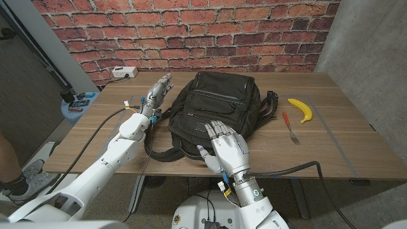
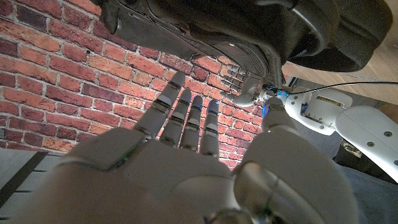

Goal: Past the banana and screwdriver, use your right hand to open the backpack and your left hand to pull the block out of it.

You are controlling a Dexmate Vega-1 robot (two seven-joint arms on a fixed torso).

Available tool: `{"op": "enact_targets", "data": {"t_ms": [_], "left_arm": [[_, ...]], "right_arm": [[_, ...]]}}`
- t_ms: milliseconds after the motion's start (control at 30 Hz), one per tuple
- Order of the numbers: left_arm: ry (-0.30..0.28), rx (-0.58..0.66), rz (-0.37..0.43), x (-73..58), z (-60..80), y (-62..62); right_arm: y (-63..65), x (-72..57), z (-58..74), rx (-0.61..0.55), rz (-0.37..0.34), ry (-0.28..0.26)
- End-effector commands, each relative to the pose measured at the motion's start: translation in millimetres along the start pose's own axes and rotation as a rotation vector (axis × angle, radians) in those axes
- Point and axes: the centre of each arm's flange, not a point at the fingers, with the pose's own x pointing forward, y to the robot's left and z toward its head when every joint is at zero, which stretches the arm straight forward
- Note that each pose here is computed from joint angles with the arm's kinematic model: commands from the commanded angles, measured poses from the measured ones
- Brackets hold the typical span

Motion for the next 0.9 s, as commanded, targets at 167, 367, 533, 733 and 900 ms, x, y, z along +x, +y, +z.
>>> {"op": "enact_targets", "data": {"t_ms": [167,367,533,733,900], "left_arm": [[-0.003,0.01,0.01,-9.4,4.4,3.8],[0.004,0.013,0.015,-12.9,3.9,5.2],[0.005,0.017,0.022,-14.4,4.1,5.6],[0.002,0.029,0.023,-13.6,5.7,4.2],[0.009,0.029,0.026,-15.8,3.2,-1.1]], "right_arm": [[16.6,-10.9,-12.4,-0.1,-0.129,-0.065],[19.3,-5.9,-20.7,-0.113,-0.122,-0.078],[20.0,-3.0,-26.5,-0.119,-0.144,-0.094],[23.9,-0.9,-34.2,-0.13,-0.138,-0.117],[26.6,-1.7,-40.9,-0.128,-0.138,-0.122]]}}
